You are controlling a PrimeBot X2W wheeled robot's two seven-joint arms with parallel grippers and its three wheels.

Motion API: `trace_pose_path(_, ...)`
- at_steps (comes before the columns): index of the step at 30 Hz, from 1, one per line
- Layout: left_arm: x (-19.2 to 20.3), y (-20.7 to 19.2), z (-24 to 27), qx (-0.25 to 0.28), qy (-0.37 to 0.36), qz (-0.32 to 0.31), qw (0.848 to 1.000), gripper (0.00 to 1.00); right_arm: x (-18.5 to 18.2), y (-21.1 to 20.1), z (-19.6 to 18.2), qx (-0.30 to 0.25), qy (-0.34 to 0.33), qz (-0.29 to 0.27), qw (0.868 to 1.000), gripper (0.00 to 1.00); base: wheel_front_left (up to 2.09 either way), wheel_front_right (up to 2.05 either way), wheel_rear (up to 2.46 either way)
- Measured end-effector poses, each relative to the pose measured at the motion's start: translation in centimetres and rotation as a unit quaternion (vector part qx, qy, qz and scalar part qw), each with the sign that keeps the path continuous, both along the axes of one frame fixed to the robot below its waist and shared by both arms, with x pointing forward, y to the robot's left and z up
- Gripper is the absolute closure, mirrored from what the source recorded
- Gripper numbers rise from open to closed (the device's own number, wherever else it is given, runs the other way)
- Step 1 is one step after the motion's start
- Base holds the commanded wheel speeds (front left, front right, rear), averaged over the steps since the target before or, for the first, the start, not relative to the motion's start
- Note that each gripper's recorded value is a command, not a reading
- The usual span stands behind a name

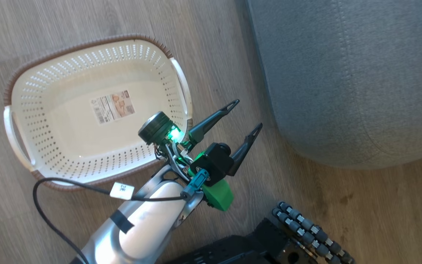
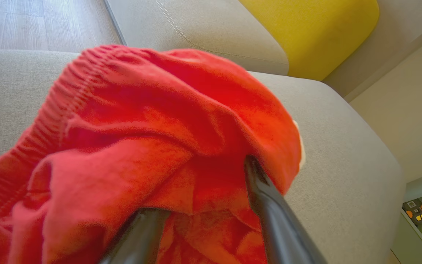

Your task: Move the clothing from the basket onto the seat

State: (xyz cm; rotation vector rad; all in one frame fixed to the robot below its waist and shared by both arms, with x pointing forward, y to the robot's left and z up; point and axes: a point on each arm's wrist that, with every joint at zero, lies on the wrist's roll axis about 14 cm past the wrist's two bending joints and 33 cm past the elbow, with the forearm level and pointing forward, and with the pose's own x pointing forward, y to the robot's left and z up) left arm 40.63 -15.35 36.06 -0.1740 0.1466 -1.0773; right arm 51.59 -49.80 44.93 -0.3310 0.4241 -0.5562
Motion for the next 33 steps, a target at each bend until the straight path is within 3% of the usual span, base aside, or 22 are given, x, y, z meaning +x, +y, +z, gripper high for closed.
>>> trace_pose_path(13, -1.7, -0.4, 5.4, -0.025, -0.010, -0.004, 1.000, 0.00, -4.0, -1.6, 7.8, -0.028, -0.050, -0.011, 0.998, 0.00, 0.00, 0.00, 0.00)
trace_pose_path(21, -3.3, 0.0, 9.9, -0.041, -0.035, 0.000, 0.999, 0.00, -7.6, -3.1, 15.5, -0.061, -0.114, -0.019, 0.991, 0.00, 0.00, 0.00, 0.00)
trace_pose_path(24, -3.9, 0.4, 11.8, -0.052, -0.042, 0.013, 0.998, 0.00, -8.1, -2.6, 19.6, -0.078, -0.168, -0.008, 0.983, 0.00, 0.00, 0.00, 0.00)
trace_pose_path(28, -5.0, 1.1, 13.9, -0.059, -0.055, 0.028, 0.996, 0.00, -8.5, -0.8, 26.0, -0.103, -0.263, 0.021, 0.959, 0.00, 0.00, 0.00, 0.00)
trace_pose_path(33, -5.2, 3.1, 15.9, -0.071, -0.057, 0.075, 0.993, 0.00, -8.3, 4.4, 26.2, -0.073, -0.317, 0.095, 0.941, 0.00, 0.00, 0.00, 0.00)
